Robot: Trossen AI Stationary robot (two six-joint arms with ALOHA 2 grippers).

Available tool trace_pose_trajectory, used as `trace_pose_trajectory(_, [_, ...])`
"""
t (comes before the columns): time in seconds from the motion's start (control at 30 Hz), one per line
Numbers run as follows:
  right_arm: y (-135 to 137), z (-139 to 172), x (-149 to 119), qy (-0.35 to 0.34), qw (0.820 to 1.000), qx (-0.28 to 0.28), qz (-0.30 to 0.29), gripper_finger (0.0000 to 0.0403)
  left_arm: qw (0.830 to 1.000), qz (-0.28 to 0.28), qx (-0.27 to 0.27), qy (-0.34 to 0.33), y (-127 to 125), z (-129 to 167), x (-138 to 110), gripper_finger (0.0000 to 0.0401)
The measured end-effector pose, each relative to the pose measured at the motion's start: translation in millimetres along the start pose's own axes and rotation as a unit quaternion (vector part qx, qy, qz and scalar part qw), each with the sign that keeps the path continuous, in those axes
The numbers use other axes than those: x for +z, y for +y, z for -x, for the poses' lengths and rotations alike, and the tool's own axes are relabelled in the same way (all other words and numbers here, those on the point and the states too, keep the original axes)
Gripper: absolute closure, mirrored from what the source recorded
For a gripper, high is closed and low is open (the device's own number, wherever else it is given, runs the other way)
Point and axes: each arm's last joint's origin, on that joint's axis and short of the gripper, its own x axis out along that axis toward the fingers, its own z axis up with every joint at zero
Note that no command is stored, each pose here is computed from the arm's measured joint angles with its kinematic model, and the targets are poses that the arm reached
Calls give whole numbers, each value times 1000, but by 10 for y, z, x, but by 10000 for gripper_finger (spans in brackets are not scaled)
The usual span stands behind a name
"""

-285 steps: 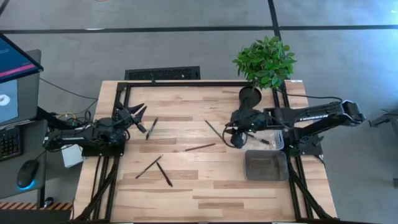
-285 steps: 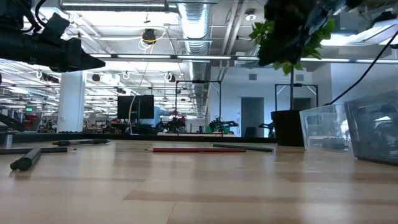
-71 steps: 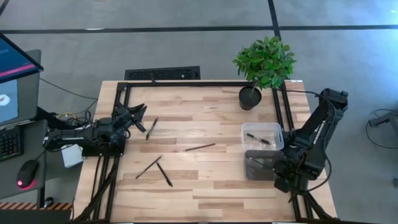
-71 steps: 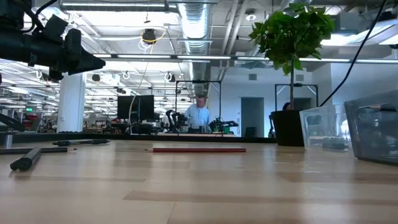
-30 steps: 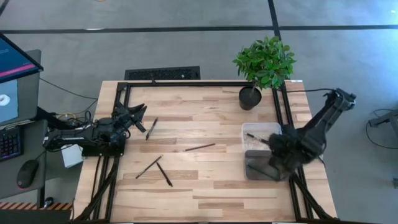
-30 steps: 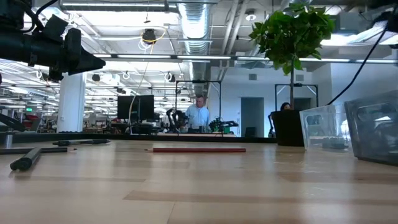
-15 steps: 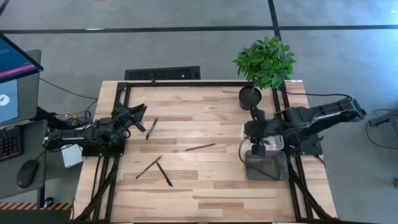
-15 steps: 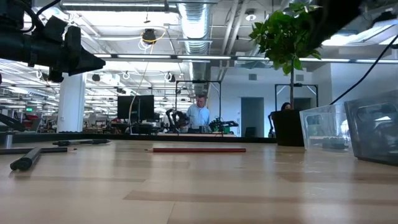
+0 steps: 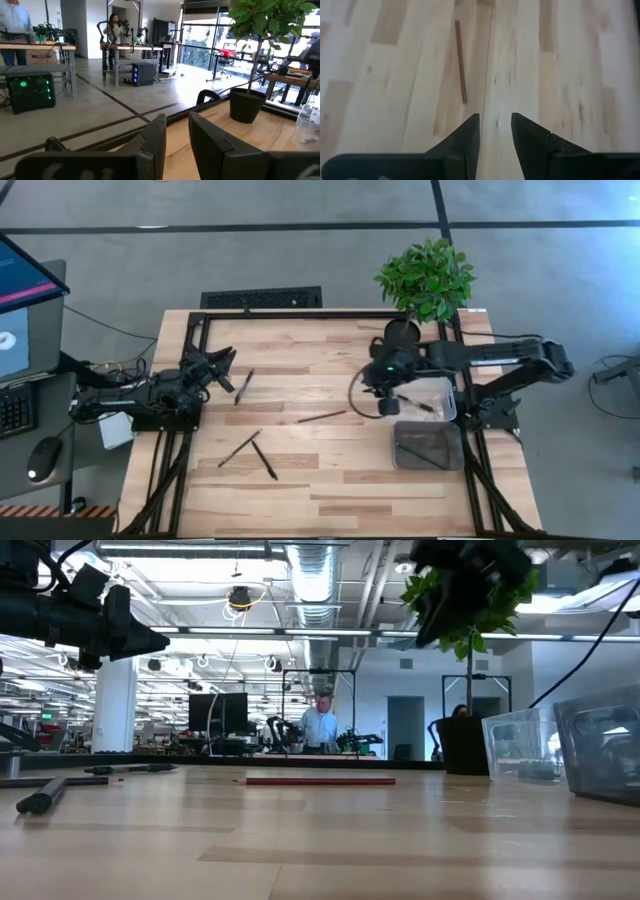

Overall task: Sort pens & pencils
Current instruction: Put the brown pencil into the black transparent bin

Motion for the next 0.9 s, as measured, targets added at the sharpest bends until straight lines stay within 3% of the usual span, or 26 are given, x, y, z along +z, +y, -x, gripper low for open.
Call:
trace_pose_trajectory(0.27, [-105,-451,227,58,998,19,23,266,1000,12,0,0,0,0,-1,328])
trace_pose_trajectory(0.53, [-136,-886,400,84,993,79,38,270,1000,11,0,0,0,0,0,328])
trace_pose_trajectory(0.9, [-113,-1400,337,143,984,109,15,270,1000,4,-1,9,-10,-10,-19,328])
